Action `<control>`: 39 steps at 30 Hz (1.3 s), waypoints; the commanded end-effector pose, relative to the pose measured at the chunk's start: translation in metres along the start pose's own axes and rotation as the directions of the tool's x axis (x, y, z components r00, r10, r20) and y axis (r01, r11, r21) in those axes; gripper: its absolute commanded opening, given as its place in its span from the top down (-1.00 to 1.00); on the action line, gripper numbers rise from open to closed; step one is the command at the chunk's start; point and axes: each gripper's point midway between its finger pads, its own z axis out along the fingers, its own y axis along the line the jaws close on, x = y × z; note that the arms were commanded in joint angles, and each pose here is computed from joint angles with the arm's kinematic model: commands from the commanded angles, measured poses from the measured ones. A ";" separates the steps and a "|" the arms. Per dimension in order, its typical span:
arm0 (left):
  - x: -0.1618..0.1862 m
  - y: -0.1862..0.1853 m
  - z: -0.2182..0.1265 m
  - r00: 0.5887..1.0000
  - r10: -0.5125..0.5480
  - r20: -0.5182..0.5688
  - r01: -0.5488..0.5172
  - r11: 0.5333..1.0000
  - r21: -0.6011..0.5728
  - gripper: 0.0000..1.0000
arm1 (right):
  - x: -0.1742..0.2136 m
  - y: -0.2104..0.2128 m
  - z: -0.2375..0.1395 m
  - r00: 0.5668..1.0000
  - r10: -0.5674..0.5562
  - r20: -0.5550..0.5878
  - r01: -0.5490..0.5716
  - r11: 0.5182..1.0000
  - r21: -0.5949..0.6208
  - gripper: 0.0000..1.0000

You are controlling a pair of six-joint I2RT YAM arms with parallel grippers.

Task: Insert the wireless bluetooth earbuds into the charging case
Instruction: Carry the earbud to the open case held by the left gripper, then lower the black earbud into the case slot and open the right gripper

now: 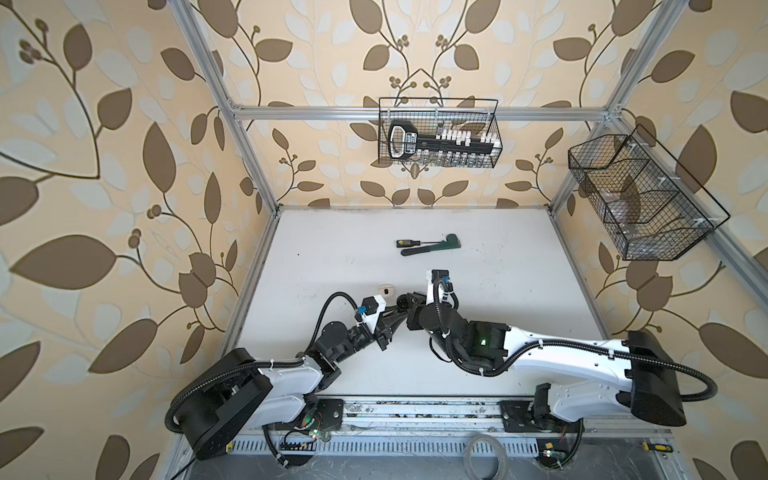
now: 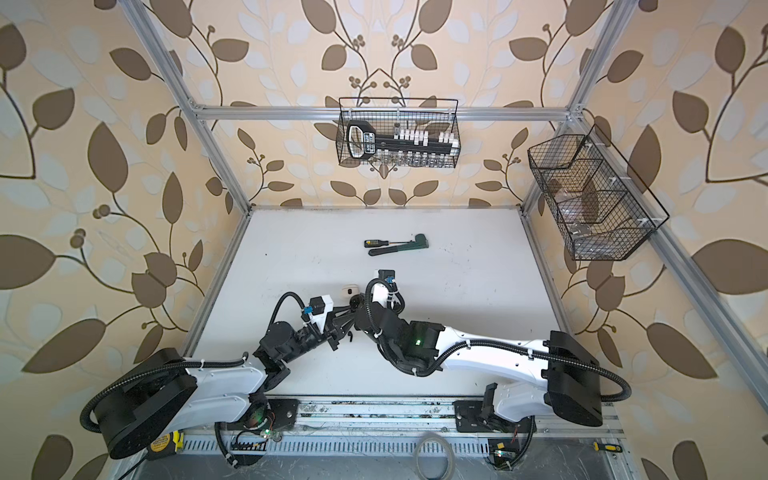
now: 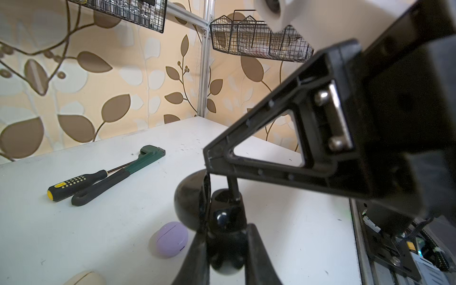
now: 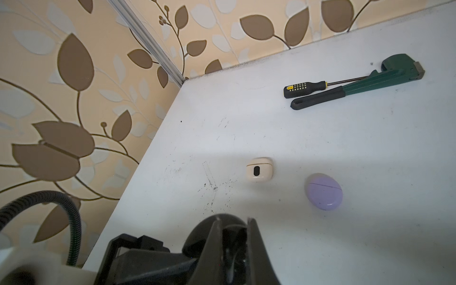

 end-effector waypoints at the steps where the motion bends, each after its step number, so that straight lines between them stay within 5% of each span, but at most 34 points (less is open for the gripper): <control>1: -0.020 -0.003 -0.004 0.996 0.035 0.077 -0.036 0.999 0.008 1.00 | 0.008 -0.009 0.003 1.000 0.003 0.011 -0.003 1.000 0.029 0.78; 21: -0.025 -0.002 -0.008 0.995 0.049 0.085 -0.048 0.999 -0.012 1.00 | 0.022 -0.001 -0.008 1.000 -0.011 0.012 0.011 1.000 -0.002 0.74; 29: -0.024 -0.002 -0.008 0.995 0.056 0.084 -0.056 0.998 -0.009 1.00 | 0.025 0.009 -0.017 1.000 -0.025 0.005 0.025 0.999 -0.040 0.51; 39: -0.025 -0.004 -0.009 0.994 0.071 0.084 -0.071 0.997 -0.003 1.00 | 0.022 0.012 -0.039 0.999 -0.032 0.017 0.033 0.997 -0.070 -0.10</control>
